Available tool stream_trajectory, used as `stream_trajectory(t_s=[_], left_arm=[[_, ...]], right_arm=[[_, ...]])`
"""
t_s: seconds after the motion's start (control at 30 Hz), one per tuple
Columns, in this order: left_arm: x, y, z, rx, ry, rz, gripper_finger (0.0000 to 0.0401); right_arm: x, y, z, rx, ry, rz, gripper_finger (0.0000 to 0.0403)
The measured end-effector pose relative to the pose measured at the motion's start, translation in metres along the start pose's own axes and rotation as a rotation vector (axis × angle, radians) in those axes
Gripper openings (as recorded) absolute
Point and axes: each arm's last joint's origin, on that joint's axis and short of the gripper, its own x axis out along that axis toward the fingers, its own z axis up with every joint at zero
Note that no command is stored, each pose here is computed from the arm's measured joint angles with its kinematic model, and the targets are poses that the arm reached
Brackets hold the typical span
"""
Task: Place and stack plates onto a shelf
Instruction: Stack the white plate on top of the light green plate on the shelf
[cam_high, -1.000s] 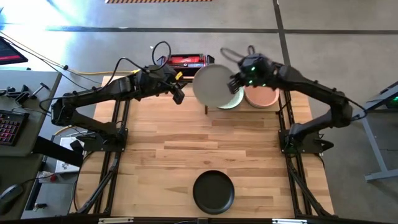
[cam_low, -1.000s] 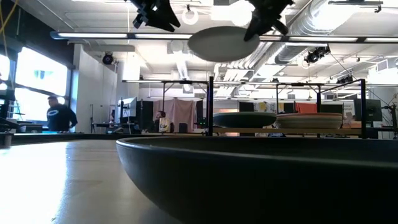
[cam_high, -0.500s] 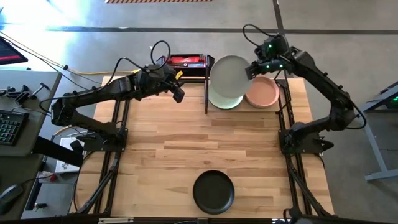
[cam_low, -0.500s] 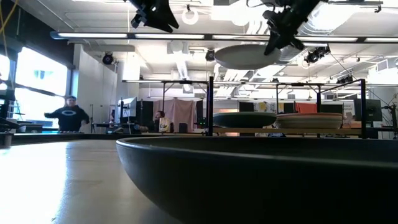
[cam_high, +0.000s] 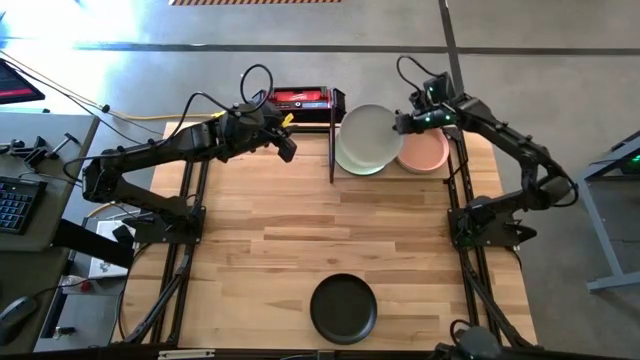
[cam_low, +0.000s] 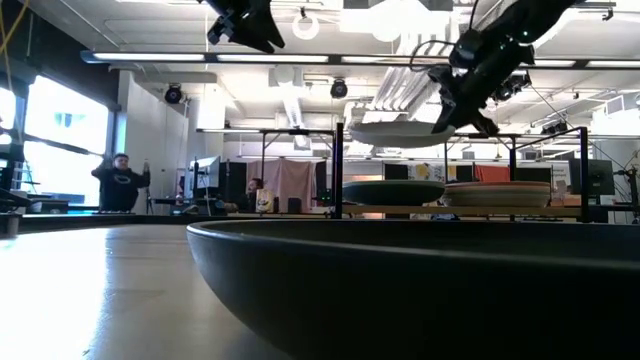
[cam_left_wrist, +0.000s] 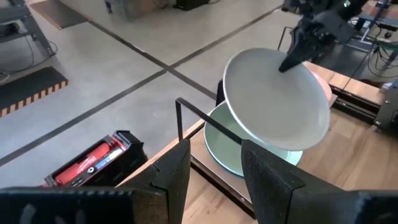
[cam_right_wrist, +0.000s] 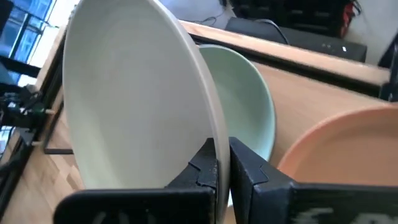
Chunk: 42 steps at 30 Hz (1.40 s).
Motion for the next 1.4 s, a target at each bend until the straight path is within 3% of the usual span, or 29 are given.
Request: stream_trajectory(t_s=[0.37,0.77,1.03,1.4], left_arm=[[0.0,0.0,0.0,-0.026,-0.003,0.017,0.0133],[0.0,0.0,0.0,-0.024,-0.002,0.017,0.0133],[0.0,0.0,0.0,0.02,-0.002,0.017,0.0133],[0.0,0.001,-0.001,0.13,0.011,0.018,0.0133]], right_arm=[[0.019,-0.013,-0.019,0.13,0.012,-0.061,0.0],[0.03,0.006,-0.029,0.159,0.005,-0.155,0.0],[0.034,0.014,-0.033,0.186,-0.008,-0.18,0.0005],[0.038,0.025,-0.033,0.206,-0.064,-0.187,0.0046]])
